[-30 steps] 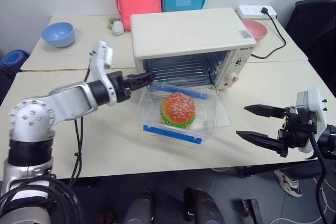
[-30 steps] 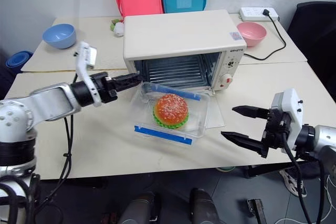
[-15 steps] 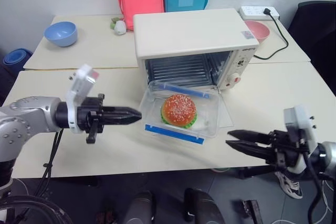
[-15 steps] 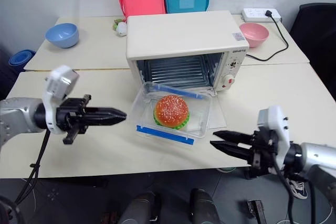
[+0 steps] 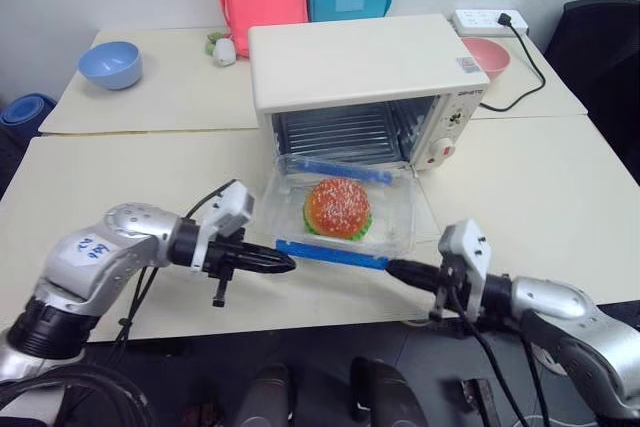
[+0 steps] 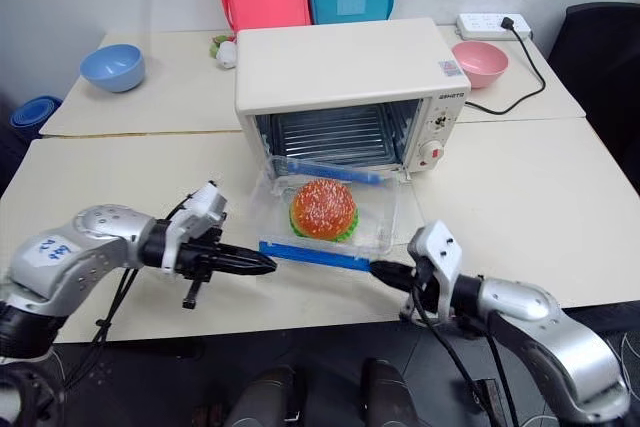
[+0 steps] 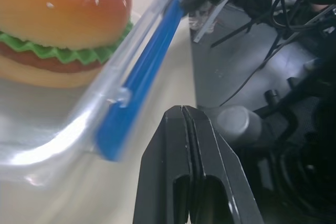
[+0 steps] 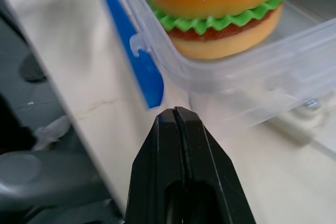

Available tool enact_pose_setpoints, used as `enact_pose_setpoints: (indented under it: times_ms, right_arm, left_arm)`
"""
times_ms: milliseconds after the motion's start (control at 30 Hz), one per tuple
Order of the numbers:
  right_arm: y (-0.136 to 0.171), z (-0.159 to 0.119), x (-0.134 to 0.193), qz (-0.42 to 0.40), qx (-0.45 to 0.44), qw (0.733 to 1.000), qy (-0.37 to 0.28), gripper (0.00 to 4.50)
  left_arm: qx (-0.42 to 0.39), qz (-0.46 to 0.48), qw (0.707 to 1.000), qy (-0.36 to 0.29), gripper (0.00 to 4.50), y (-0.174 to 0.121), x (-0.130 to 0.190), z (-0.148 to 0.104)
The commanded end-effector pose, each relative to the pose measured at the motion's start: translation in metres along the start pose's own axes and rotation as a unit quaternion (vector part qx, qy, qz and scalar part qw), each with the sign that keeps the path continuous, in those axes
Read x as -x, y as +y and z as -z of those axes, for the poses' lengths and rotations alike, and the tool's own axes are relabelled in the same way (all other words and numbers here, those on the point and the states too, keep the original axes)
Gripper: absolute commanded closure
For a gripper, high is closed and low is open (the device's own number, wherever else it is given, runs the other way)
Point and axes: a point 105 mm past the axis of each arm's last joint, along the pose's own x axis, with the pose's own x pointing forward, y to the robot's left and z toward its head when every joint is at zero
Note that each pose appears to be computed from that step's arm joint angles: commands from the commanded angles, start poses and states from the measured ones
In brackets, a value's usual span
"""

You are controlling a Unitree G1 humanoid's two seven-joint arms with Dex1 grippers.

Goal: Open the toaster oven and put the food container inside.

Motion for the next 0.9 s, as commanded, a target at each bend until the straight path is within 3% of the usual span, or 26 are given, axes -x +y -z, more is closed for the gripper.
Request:
enact_pose_setpoints:
  times_ms: [33,267,433,767,900]
  right_arm:
    - [-0.013,-0.012,-0.002,0.024,0.026,0.999,-0.027,4.48]
    - [-0.039,-0.024,-0.015,0.064,0.049,0.995,-0.050,4.48]
    - [-0.055,-0.037,-0.033,0.087,0.059,0.992,-0.075,4.48]
    - [-0.080,-0.067,-0.078,0.111,0.062,0.983,-0.130,4.48]
    - [-0.070,-0.065,-0.058,0.086,0.076,0.987,-0.116,4.50]
  left_arm:
    - [-0.025,-0.036,0.999,-0.015,4.50,0.016,-0.008,-0.011]
    - [-0.041,-0.109,0.991,-0.071,4.50,0.046,-0.019,-0.032]
    - [-0.049,-0.122,0.987,-0.091,4.50,0.048,-0.022,-0.037]
    - [-0.049,-0.227,0.962,-0.147,4.50,0.086,-0.007,-0.067]
    - [-0.071,-0.172,0.971,-0.152,3.62,0.053,0.019,-0.070]
